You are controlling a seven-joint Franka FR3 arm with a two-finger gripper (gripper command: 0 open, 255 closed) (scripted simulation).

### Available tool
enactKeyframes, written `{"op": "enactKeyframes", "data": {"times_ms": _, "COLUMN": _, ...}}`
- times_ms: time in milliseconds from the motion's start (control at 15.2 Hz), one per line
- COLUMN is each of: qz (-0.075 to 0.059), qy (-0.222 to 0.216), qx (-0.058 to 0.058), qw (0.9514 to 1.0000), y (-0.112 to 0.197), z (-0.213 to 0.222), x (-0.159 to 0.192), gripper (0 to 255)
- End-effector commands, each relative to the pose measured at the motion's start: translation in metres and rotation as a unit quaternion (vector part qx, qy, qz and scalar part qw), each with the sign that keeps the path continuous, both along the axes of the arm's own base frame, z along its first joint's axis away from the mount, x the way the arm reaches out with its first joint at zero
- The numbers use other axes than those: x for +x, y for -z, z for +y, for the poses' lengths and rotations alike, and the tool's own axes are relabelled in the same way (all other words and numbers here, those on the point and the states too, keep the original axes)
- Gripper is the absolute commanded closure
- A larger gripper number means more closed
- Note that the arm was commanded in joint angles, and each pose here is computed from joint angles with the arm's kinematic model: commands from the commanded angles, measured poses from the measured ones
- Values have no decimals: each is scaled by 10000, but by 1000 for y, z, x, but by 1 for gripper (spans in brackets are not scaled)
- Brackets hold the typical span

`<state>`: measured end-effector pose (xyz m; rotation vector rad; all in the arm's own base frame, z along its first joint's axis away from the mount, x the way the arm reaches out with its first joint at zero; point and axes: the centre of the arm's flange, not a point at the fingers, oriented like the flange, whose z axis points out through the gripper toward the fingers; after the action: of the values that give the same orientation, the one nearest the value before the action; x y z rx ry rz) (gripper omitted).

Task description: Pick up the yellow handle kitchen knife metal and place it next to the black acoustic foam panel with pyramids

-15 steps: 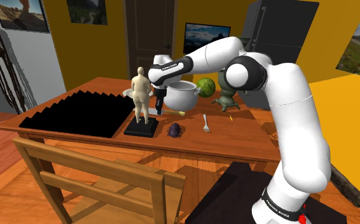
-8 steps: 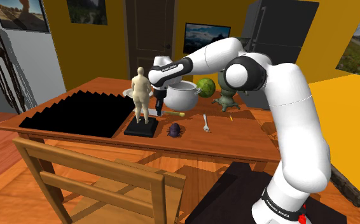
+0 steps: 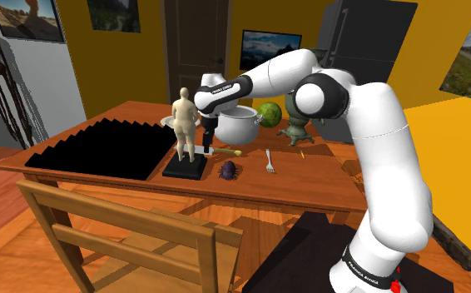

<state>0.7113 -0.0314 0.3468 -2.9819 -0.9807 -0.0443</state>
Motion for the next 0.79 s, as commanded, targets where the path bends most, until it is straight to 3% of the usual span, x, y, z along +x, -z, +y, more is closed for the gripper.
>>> {"op": "enactKeyframes", "data": {"times_ms": 0, "qz": 40, "qy": -8, "qx": -5, "qw": 10000, "y": -8, "z": 1, "x": 0, "gripper": 0}}
{"op": "enactKeyframes", "data": {"times_ms": 198, "qz": 40, "qy": -8, "qx": -5, "qw": 10000, "y": -45, "z": 0, "x": -1, "gripper": 0}}
{"op": "enactKeyframes", "data": {"times_ms": 726, "qz": 40, "qy": -8, "qx": -5, "qw": 10000, "y": -45, "z": 0, "x": -1, "gripper": 0}}
